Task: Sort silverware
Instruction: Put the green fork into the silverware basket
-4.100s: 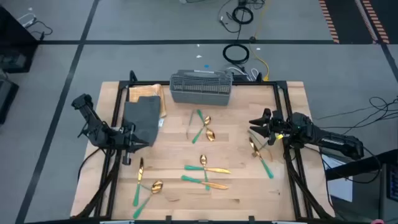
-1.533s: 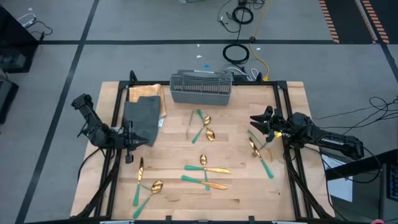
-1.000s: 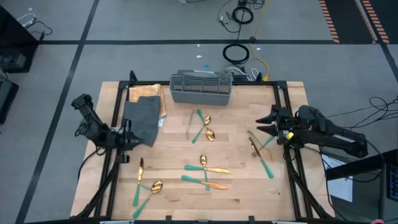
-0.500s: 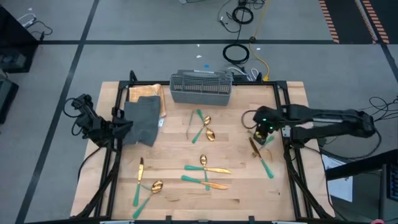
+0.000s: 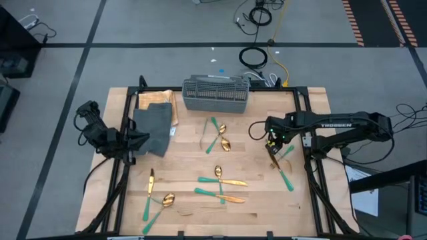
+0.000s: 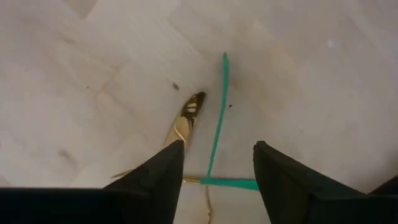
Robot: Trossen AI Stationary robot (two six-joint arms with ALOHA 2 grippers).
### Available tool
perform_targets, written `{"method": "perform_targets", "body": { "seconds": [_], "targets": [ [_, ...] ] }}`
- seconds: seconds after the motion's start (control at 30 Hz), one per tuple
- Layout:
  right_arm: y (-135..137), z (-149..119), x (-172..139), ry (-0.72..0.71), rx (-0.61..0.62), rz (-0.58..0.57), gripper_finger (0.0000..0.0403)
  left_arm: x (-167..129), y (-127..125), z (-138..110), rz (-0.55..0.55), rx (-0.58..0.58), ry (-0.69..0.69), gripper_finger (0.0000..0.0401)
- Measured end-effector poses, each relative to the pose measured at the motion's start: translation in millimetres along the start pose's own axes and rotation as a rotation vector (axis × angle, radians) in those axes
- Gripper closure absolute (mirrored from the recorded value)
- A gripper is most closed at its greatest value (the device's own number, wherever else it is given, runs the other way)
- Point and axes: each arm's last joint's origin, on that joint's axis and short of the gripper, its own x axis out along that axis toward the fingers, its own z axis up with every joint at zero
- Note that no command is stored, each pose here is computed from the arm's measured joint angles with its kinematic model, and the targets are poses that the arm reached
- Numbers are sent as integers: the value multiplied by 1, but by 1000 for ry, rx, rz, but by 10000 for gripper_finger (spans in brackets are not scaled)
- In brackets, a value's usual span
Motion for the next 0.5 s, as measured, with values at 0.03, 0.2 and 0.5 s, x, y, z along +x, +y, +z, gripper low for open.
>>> {"method": "perform_targets", "body": {
  "seconds": [0.03, 0.2, 0.5],
  "targets": [
    [0, 0, 1, -4, 10, -13, 205, 0, -1, -1, -4, 4, 8, 359],
    [5, 1, 8, -27, 75, -58, 190, 0, -3, -9, -13, -9, 65, 359],
    [14, 3, 22, -17, 98, -114, 201, -2, -6, -21, 0, -40, 158, 359]
  ]
}}
